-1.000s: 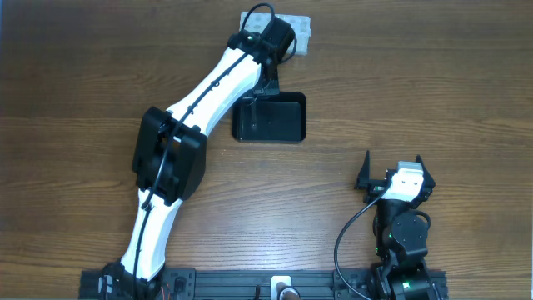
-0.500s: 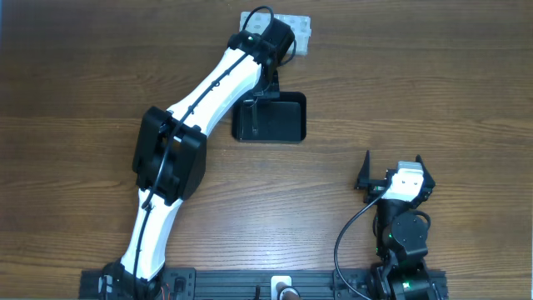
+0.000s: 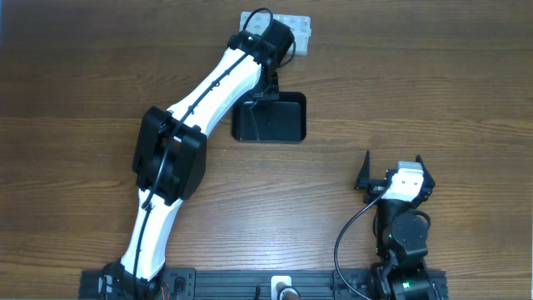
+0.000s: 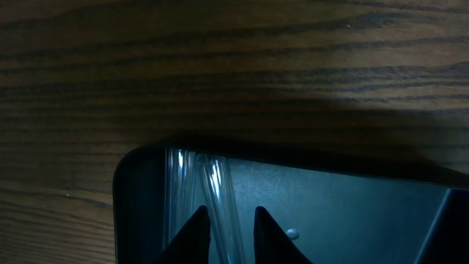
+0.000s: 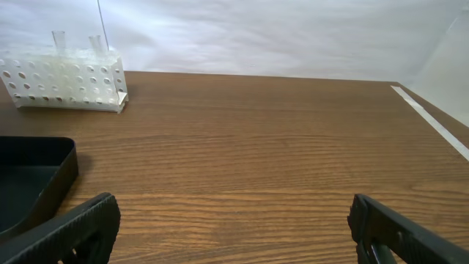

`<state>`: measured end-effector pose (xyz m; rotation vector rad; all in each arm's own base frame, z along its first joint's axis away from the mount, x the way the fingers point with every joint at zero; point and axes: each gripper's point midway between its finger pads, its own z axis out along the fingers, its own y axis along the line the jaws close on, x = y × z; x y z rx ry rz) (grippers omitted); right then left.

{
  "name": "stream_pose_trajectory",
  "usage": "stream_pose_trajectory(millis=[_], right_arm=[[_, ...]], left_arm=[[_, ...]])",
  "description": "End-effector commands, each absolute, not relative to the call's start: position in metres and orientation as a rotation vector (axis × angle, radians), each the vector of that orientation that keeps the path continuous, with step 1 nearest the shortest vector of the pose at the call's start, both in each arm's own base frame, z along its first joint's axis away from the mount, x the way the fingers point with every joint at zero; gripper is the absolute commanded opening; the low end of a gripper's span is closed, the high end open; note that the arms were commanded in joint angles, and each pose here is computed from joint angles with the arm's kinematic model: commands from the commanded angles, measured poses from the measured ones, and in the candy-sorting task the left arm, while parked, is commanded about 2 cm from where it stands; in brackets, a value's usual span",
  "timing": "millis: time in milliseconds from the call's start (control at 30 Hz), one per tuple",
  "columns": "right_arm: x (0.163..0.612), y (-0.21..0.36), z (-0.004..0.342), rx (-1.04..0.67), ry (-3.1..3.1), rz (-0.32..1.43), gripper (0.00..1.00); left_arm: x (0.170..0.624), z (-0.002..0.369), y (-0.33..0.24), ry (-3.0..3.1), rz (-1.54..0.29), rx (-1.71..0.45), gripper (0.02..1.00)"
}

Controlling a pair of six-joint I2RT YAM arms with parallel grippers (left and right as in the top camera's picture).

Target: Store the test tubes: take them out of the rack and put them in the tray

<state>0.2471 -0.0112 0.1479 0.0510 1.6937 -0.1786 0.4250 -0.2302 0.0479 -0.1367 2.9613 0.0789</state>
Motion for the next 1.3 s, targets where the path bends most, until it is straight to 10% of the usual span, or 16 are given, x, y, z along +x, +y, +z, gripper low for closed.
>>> stream_pose_trajectory(millis=[33,300,933,1300], right_arm=[[0.246,-0.015,0.147,0.071,1.69,-0.188,0.993],[0.246,-0.015,0.147,0.071,1.69,-0.187,0.991],[0.246,-0.015,0.147,0.071,1.69,-0.188,0.991],[0.246,-0.015,0.147,0.071,1.69,-0.187,0.993]], left_arm=[[0.425,0.04,-0.233,2.972,0.069,-0.154,0.207],[0.437,0.1,-0.237,2.835,-0.037,-0.165,0.266],[0.523,0.259,-0.235,2.189,-0.078,-0.008,0.893],[0.493,0.393,-0.13,1.96,0.013,-0.051,1.0]])
